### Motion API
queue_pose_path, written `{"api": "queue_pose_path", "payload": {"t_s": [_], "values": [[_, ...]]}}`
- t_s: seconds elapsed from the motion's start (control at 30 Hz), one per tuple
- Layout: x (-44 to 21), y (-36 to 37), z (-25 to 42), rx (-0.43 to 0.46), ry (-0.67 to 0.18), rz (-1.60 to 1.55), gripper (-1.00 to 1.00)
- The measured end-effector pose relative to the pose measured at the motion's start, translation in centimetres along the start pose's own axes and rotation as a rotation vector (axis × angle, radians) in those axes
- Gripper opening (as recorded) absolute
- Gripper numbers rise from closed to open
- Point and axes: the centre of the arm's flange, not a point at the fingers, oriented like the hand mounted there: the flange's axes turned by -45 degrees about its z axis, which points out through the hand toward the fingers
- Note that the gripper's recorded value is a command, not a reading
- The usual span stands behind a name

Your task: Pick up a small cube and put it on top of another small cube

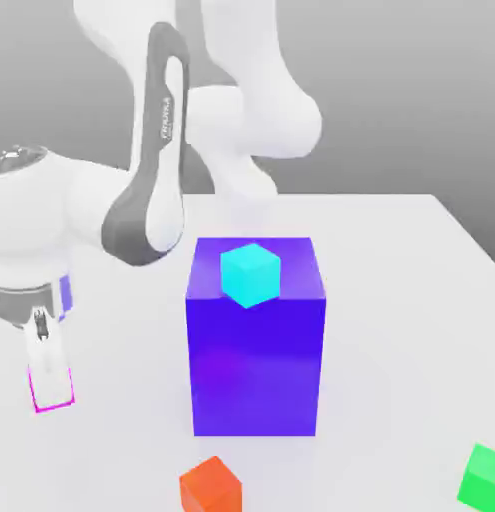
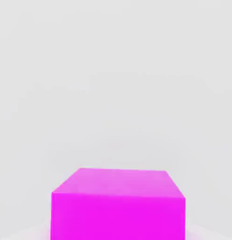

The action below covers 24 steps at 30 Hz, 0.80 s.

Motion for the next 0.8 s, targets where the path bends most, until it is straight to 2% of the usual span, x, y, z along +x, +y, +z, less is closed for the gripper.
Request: {"api": "queue_pose_path", "payload": {"t_s": [0.13,0.37,0.67,0.77,0.8], "values": [[-2.8,-8.4,-1.6,0.019,0.026,-0.062,-1.0],[-16.5,-19.6,-2.0,0.014,-0.025,-0.187,-1.0],[-38.6,-26.0,-3.9,0.01,-0.06,-0.373,-1.0],[-41.2,-26.1,0.0,0.008,-0.057,-0.404,-1.0],[-41.4,-26.1,0.7,0.008,-0.058,-0.407,1.0]]}}
